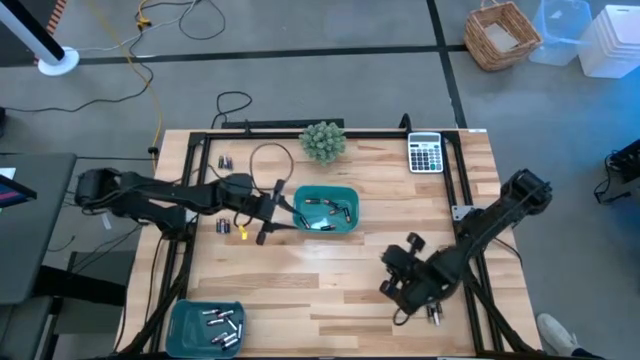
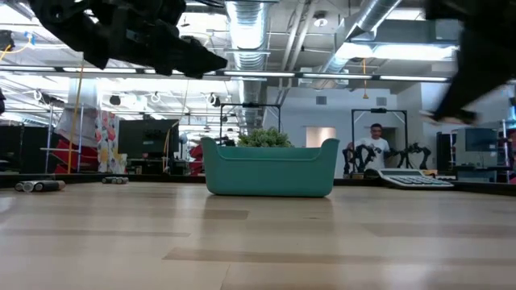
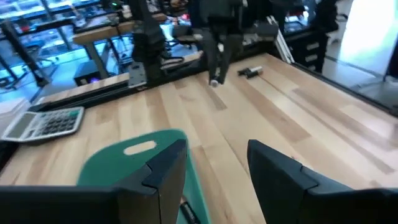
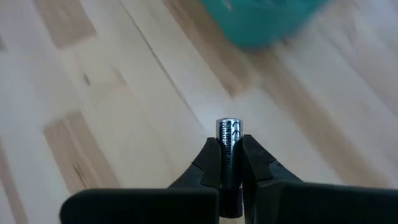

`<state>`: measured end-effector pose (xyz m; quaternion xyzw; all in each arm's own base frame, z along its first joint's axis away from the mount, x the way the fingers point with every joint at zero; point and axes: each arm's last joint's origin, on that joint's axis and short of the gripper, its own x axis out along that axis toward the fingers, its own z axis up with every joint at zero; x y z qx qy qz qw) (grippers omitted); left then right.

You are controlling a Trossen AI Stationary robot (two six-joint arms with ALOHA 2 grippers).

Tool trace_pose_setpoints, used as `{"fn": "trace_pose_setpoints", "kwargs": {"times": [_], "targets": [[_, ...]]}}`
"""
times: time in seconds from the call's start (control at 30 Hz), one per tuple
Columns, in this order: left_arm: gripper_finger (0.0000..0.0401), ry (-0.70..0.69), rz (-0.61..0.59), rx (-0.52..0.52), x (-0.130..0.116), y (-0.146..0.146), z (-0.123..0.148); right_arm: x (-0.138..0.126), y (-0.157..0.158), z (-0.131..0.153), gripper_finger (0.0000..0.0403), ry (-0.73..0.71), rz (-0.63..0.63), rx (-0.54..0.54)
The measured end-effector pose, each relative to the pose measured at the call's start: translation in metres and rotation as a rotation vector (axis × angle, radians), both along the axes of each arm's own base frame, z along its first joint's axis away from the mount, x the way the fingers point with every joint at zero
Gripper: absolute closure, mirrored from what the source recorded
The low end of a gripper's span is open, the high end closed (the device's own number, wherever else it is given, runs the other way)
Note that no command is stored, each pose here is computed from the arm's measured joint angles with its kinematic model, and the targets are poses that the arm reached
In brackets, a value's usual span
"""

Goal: Sort batteries
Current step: Put the silver battery into the blue bin

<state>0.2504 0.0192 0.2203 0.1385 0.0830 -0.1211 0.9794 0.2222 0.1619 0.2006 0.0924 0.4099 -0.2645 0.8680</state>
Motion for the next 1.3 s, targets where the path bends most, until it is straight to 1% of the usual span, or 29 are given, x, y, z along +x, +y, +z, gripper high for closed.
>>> {"fn": "trace_pose_setpoints", "kwargs": {"times": [0.1,0.27,0.43,0.6,0.67,0.8,1.03,1.3], "targets": [[0.0234,-0.013,-0.035,0.026,0.010,-0.007,-0.003,0.020,-0.008,0.008,0.0376,-0.029,0.071,-0.028],[0.0233,-0.037,-0.078,0.035,0.024,-0.017,-0.006,0.056,-0.024,0.021,0.0376,-0.138,0.208,-0.106],[0.0233,-0.024,-0.104,0.030,0.037,-0.024,-0.007,0.078,-0.044,0.031,0.0376,-0.204,0.278,-0.205],[0.0233,-0.019,-0.024,0.051,0.048,-0.026,-0.007,0.094,-0.055,0.036,0.0376,-0.270,0.354,-0.212],[0.0233,-0.016,-0.021,0.056,0.051,-0.027,-0.010,0.097,-0.058,0.034,0.0376,-0.260,0.375,-0.217],[0.0233,-0.050,-0.017,0.049,0.053,-0.028,-0.009,0.102,-0.063,0.031,0.0376,-0.261,0.377,-0.206],[0.0233,-0.050,-0.032,0.041,0.053,-0.029,-0.009,0.105,-0.065,0.034,0.0376,-0.288,0.396,-0.223],[0.0233,-0.045,-0.013,0.029,0.057,-0.029,-0.009,0.109,-0.073,0.037,0.0376,-0.312,0.399,-0.232]]}}
